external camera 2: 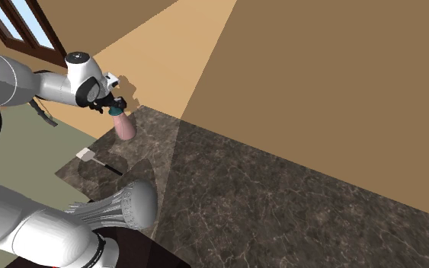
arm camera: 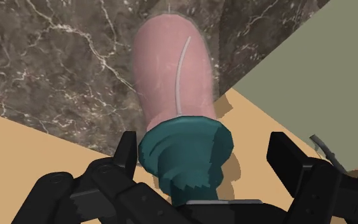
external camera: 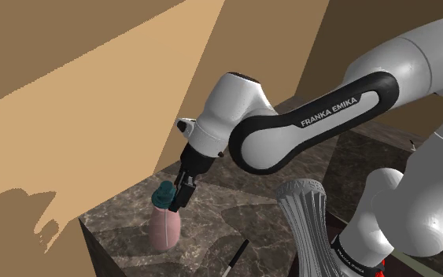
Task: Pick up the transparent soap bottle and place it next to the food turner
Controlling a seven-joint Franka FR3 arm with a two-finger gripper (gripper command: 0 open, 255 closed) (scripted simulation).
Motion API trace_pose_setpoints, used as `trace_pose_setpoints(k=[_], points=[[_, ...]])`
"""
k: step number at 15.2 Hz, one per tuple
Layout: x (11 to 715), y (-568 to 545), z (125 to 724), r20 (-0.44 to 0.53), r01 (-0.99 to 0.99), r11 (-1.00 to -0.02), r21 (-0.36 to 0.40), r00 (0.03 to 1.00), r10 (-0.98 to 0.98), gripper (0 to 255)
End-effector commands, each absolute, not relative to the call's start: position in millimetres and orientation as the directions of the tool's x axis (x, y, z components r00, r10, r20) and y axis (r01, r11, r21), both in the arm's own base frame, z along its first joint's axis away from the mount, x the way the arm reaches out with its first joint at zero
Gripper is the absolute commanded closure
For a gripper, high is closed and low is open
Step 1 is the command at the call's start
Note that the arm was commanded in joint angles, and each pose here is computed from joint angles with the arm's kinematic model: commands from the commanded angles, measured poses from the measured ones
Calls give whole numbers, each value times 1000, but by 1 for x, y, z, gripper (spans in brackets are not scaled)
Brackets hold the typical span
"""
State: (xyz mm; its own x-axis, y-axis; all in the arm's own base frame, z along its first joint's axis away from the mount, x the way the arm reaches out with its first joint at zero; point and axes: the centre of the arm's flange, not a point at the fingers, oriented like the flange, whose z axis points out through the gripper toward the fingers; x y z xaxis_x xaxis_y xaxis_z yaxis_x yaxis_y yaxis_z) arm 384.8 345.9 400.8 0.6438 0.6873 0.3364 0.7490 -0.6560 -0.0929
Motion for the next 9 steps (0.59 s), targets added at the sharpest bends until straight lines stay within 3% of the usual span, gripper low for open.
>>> trace_pose_setpoints(k=[1, 9], points=[[388, 350, 391, 338, 749, -656, -93, 644, 687, 0], [390, 354, 378, 338, 749, -656, -93, 644, 687, 0]])
